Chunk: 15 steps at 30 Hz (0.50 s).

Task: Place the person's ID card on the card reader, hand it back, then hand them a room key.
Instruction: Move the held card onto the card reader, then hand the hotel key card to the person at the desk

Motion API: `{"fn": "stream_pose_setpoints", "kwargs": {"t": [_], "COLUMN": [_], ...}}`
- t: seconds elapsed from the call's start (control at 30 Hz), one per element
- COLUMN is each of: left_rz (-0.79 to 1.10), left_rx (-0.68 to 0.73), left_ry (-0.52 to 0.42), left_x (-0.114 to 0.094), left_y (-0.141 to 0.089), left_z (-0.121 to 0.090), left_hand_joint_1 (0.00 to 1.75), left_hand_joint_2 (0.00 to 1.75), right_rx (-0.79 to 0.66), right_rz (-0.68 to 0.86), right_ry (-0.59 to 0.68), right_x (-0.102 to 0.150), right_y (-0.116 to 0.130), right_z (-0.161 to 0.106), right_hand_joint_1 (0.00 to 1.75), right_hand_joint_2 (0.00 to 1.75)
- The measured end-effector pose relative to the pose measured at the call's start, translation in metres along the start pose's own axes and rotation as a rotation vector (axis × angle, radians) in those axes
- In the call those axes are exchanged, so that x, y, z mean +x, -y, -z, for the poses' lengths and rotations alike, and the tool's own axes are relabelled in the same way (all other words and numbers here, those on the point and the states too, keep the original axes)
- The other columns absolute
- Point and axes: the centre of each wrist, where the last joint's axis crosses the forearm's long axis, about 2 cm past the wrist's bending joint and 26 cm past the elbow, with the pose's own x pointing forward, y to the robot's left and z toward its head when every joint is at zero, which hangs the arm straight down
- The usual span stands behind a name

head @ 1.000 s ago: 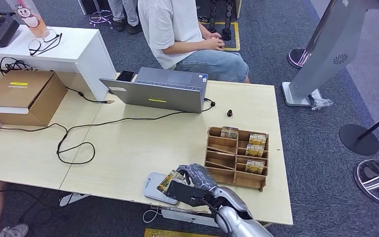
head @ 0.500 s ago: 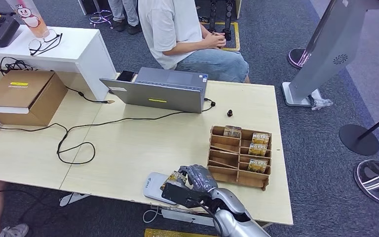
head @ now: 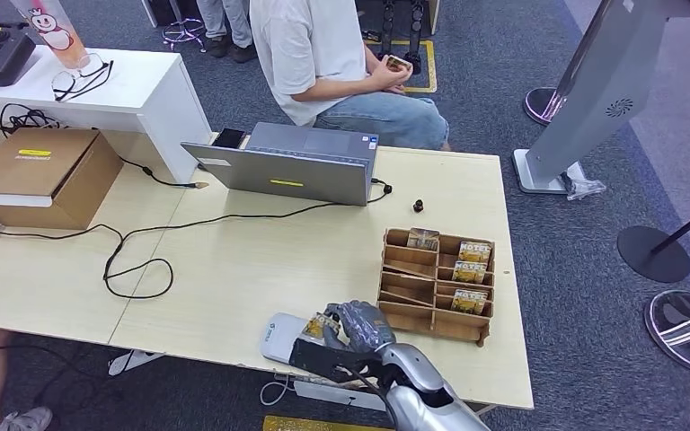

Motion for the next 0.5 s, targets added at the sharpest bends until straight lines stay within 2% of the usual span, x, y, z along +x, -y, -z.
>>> {"fn": "stream_pose_setpoints", "kwargs": {"t": [0.5], "left_rz": [-0.002], "left_rx": [0.002], "left_ry": [0.002], "left_x": [0.0], "left_y": [-0.002], "left_z": [-0.001], "left_hand_joint_1": [0.0], "left_hand_joint_2": [0.0], "right_rx": [0.034], "right_rz": [-0.03], "right_ry": [0.093], "right_x": [0.015], "right_y": [-0.006], "right_z": [0.001], "right_hand_joint_1": [1.75], "right_hand_joint_2": [1.75]}}
